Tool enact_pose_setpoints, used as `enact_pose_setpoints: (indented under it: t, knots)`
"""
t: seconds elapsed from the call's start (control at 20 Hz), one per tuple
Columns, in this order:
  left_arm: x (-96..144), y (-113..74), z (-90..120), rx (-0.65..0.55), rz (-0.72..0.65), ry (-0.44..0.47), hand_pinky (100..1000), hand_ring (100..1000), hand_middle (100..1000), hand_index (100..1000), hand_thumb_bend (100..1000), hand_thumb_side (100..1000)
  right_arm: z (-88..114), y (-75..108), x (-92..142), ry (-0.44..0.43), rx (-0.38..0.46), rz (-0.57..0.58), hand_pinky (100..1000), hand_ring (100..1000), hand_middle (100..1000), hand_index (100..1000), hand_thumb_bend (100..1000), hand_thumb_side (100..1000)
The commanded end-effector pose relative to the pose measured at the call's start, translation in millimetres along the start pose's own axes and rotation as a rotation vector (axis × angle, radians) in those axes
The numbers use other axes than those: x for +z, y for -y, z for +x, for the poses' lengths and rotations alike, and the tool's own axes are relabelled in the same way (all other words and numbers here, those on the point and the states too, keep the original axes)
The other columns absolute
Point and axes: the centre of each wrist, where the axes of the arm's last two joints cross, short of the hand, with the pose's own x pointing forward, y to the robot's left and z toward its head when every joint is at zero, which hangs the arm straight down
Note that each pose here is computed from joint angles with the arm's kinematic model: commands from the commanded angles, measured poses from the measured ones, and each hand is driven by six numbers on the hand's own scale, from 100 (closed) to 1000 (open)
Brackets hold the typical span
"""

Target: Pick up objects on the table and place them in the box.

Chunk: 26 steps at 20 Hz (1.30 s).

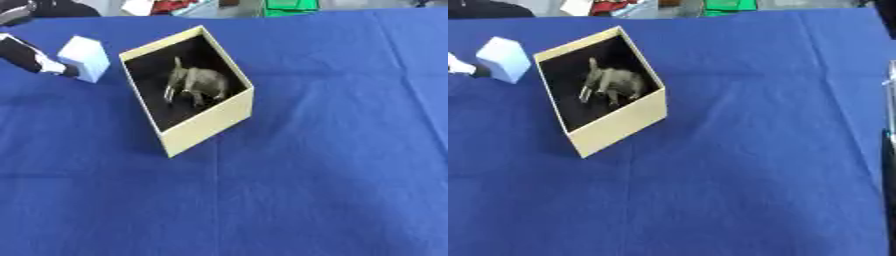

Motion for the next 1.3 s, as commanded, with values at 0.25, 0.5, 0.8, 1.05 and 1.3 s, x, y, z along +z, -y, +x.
enact_pose_setpoints:
  t: [0.25,0.5,0.8,1.05,1.3]
  knots:
    - [13.7,-13.2,-23.7,-0.071,-0.037,-0.029,854,933,911,956,648,476,5.5,8.4,-8.0,0.033,0.018,-0.006,874,953,751,951,100,795]
    - [13.3,-9.2,-27.4,-0.068,-0.052,-0.038,849,928,911,954,606,454,7.4,8.7,-10.7,0.044,0.015,-0.004,874,954,751,951,100,796]
    - [15.2,-8.3,-32.7,-0.063,-0.058,-0.048,849,928,915,956,542,365,11.1,9.3,-15.5,0.063,0.011,0.002,874,954,749,951,100,799]
    - [17.0,-10.6,-35.4,-0.070,-0.027,-0.050,845,920,905,948,498,315,10.8,11.4,-18.2,0.065,0.010,0.004,874,955,747,949,100,802]
    - [19.2,-12.2,-38.8,-0.082,-0.036,-0.065,847,924,912,949,490,294,11.3,12.3,-20.0,0.071,0.007,0.006,875,955,746,949,100,802]
